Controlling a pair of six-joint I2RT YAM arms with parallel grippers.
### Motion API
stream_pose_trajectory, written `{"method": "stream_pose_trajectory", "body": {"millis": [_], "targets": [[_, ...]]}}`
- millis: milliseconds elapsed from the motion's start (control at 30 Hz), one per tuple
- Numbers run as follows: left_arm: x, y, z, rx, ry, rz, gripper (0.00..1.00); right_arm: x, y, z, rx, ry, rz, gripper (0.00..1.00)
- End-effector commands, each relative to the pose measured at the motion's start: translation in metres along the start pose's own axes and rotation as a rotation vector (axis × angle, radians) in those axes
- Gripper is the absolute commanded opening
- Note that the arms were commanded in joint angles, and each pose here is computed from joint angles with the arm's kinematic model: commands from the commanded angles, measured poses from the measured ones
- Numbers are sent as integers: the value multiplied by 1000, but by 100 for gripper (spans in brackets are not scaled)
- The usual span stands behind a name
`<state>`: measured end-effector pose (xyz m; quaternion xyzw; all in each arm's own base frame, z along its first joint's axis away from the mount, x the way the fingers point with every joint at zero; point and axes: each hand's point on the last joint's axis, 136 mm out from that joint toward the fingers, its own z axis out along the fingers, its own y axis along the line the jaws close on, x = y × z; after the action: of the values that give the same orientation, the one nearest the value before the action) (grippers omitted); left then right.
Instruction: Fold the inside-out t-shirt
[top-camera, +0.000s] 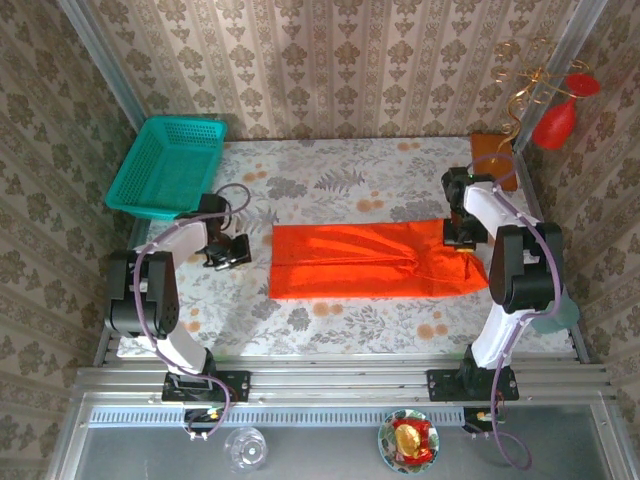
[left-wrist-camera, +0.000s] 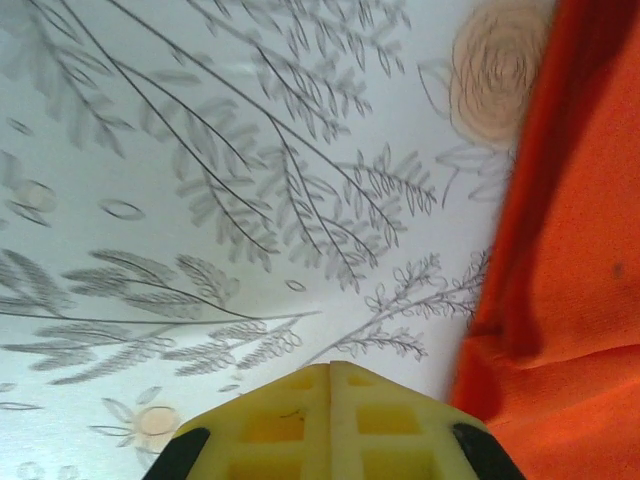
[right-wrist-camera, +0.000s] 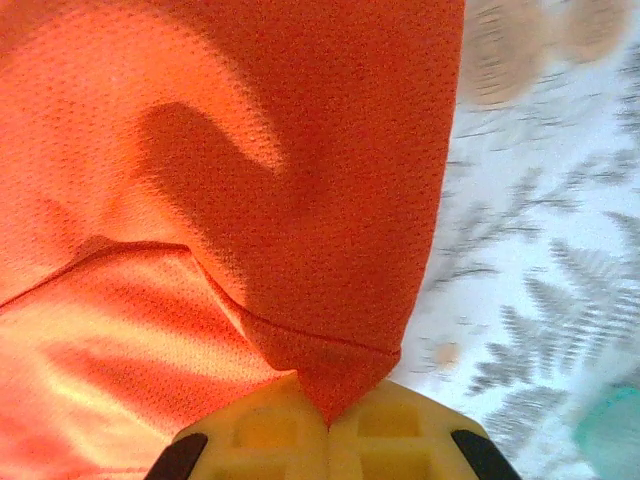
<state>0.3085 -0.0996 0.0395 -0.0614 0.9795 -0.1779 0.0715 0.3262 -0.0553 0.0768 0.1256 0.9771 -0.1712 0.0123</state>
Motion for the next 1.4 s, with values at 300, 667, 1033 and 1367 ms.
{"method": "stream_pose_trajectory", "body": {"millis": [300,667,1033,1367], "targets": [[21,-59,42,149,78,26,0,25,76,-81,-132,-87,-141,0],[27,-55,55,146,102,20,0,62,232,-134,-470,-74,-330,0],[25,-56,59,155,88,16,0,85,339,-159,-634,-32,-437,2],[27,-53,60,148,92,19,0,87,380,-157,-684,-11,-443,3]]}}
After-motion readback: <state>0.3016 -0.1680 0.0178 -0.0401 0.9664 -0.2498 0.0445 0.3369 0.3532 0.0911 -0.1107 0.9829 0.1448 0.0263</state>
